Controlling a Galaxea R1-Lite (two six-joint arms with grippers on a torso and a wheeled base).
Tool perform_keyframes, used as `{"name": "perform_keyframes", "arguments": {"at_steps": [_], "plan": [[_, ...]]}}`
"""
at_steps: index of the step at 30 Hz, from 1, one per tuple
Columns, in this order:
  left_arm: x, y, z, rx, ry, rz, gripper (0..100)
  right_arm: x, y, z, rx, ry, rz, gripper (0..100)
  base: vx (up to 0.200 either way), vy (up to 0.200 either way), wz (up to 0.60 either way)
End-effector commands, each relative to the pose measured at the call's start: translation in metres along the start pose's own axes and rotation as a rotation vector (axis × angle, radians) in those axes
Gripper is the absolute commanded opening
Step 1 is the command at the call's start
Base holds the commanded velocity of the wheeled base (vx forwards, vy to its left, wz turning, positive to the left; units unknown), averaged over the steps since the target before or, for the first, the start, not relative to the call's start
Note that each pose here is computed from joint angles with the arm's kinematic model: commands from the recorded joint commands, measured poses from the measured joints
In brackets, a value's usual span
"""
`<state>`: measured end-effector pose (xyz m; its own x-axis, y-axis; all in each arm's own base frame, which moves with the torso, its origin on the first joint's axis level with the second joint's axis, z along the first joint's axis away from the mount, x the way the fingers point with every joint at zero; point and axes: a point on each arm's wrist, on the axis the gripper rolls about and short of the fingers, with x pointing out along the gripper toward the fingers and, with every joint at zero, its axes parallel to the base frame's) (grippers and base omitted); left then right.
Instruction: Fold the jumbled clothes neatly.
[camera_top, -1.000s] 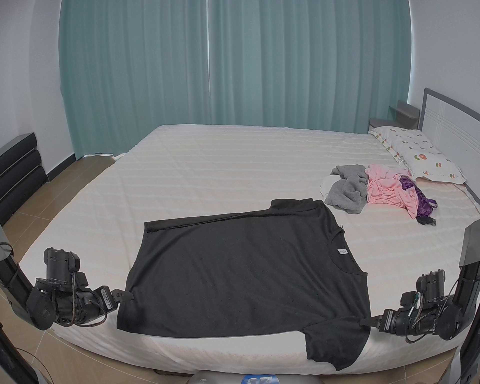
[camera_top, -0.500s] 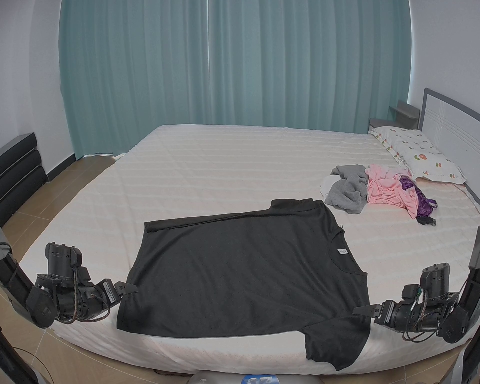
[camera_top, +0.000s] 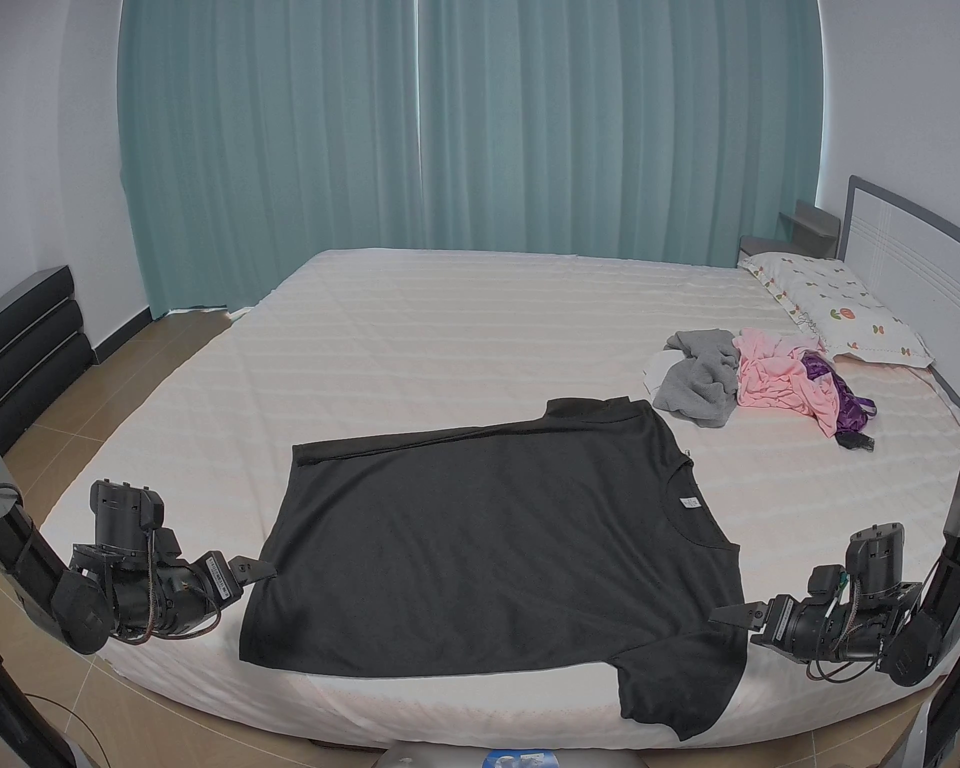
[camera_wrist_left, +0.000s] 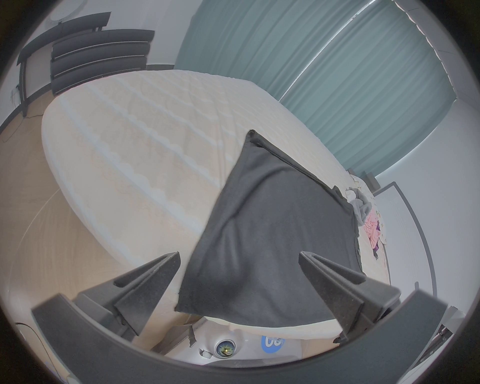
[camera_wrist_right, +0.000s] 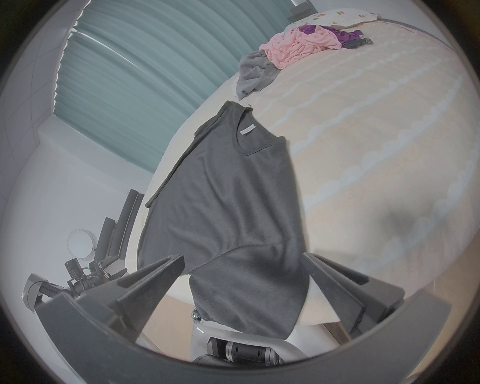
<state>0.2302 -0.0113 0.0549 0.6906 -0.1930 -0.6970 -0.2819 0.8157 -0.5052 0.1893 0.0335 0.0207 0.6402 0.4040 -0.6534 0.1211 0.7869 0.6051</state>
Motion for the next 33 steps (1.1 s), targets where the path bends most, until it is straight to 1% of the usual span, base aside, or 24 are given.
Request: {"name": "perform_keyframes", "arguments": {"at_steps": [1,8,9,12,17,24,27,30,31,32,33], "plan": [[0.0,0.0,0.001,0.0,-0.005,-0.002,100,0.0,0.001,0.0,0.0,-0.002,0.003,100,0.0,0.0,0.0],[-0.002,-0.004,0.005,-0.045,-0.026,-0.016,100,0.001,0.003,0.003,-0.008,-0.012,0.013,100,0.0,0.0,0.0],[-0.002,-0.005,0.005,-0.046,-0.025,-0.018,100,0.001,0.003,0.003,-0.011,-0.013,0.015,100,0.0,0.0,0.0],[-0.002,-0.005,0.005,-0.045,-0.026,-0.021,100,0.001,0.003,0.002,-0.01,-0.009,0.012,100,0.2,0.0,0.0],[-0.003,-0.007,0.009,-0.045,-0.045,-0.026,100,0.0,0.002,0.0,-0.006,-0.001,0.006,100,0.0,0.0,0.0],[-0.001,-0.016,0.022,-0.029,-0.087,-0.051,100,0.002,0.002,0.0,-0.006,0.003,0.006,100,0.0,0.0,0.0],[0.004,-0.028,0.043,-0.023,-0.138,-0.092,100,0.003,0.001,0.0,-0.005,0.004,0.003,100,0.0,0.0,0.0],[0.022,-0.035,0.056,-0.024,-0.118,-0.085,100,0.002,0.001,0.0,-0.005,0.004,0.003,100,0.0,0.0,0.0],[0.022,-0.035,0.056,-0.024,-0.118,-0.085,100,0.002,0.001,0.0,-0.005,0.004,0.003,100,0.0,0.0,0.0],[0.036,-0.042,0.068,-0.029,-0.105,-0.087,100,0.002,0.001,-0.001,-0.006,0.005,0.001,100,0.0,0.0,0.0],[0.044,-0.045,0.073,-0.028,-0.093,-0.089,100,0.001,0.001,0.0,-0.007,0.002,0.003,100,0.0,0.0,0.0]]}}
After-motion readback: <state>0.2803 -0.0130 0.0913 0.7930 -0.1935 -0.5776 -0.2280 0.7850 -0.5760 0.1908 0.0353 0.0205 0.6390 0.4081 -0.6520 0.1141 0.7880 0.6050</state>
